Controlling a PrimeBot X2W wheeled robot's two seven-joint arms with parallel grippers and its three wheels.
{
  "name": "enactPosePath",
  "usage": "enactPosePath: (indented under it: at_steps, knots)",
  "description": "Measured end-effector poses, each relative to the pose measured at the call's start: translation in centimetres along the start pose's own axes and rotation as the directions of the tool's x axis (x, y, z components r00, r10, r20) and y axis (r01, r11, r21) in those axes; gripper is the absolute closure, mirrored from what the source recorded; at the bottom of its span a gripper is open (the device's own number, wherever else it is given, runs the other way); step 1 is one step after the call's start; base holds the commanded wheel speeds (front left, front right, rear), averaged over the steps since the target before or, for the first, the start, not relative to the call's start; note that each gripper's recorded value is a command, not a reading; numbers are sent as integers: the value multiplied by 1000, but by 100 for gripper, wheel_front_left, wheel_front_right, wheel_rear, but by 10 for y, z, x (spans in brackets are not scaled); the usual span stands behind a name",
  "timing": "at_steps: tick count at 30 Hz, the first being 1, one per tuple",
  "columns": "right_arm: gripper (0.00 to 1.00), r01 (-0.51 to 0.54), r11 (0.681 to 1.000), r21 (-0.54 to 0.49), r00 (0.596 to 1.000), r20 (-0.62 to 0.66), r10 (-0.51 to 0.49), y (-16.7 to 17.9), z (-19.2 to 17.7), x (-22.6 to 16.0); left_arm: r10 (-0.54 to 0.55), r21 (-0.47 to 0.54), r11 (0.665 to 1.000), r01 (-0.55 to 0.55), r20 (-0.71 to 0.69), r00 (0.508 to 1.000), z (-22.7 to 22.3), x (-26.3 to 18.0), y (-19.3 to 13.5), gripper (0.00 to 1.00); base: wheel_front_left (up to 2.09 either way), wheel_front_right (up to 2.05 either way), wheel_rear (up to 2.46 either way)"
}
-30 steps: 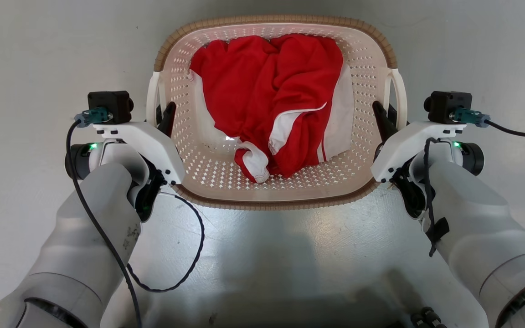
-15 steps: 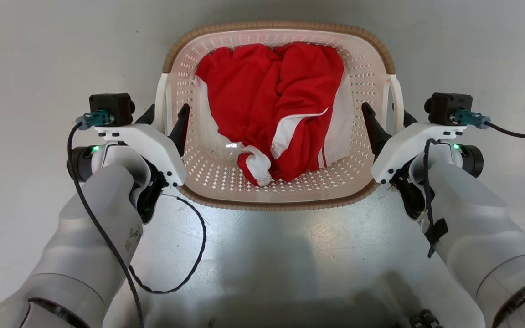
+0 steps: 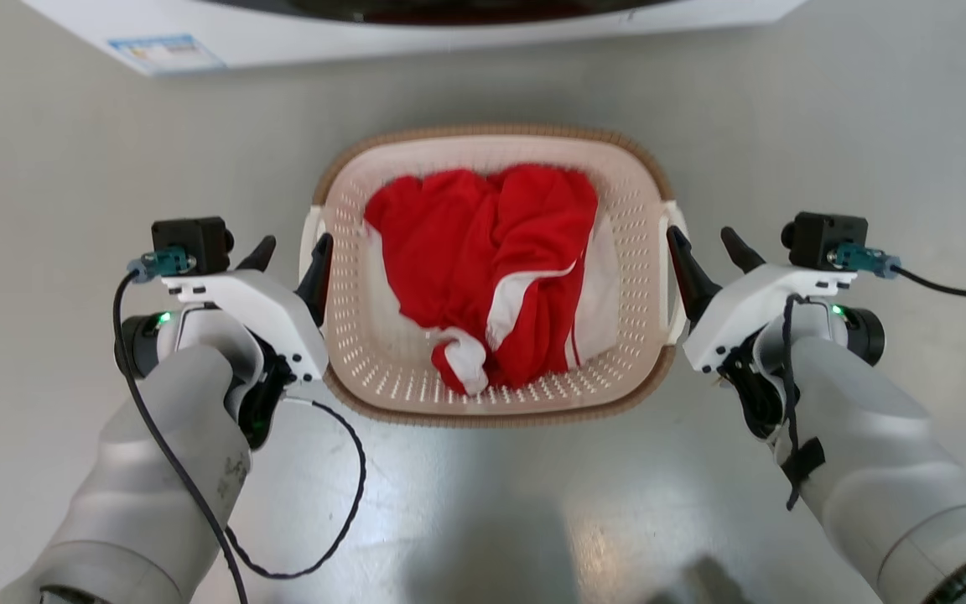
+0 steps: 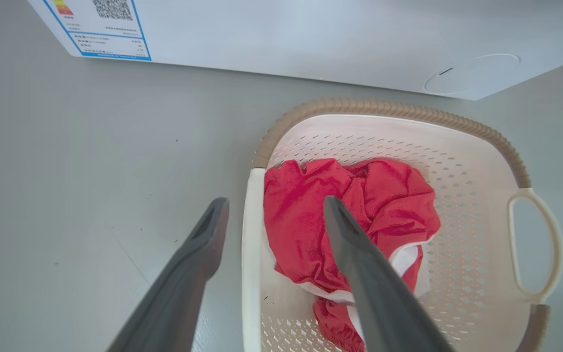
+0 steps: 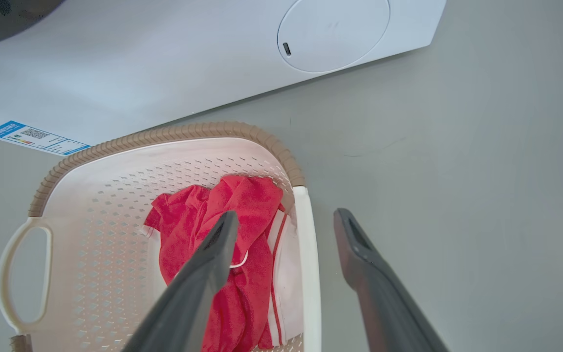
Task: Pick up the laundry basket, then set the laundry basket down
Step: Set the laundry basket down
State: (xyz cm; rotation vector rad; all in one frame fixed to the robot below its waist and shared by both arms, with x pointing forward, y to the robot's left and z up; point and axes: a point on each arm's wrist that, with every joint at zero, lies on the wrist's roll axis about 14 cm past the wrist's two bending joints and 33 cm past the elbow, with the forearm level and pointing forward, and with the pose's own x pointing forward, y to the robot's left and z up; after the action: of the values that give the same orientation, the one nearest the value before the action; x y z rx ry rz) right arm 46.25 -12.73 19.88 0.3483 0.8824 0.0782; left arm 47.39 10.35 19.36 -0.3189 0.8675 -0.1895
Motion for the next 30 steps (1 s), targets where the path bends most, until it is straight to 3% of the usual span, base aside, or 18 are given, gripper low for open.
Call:
enactPosePath:
  at_steps: [11, 30]
  knots:
    - [0, -26, 1000, -16, 978, 208, 28, 9, 55, -70, -52, 39, 998, 46, 180, 982, 55, -62, -29, 0, 0, 0, 0]
    - [0, -67, 993, -101, 866, 489, 108, 34, 102, -171, -102, 99, 993, 64, 450, 887, 99, -163, -55, 0, 0, 0, 0]
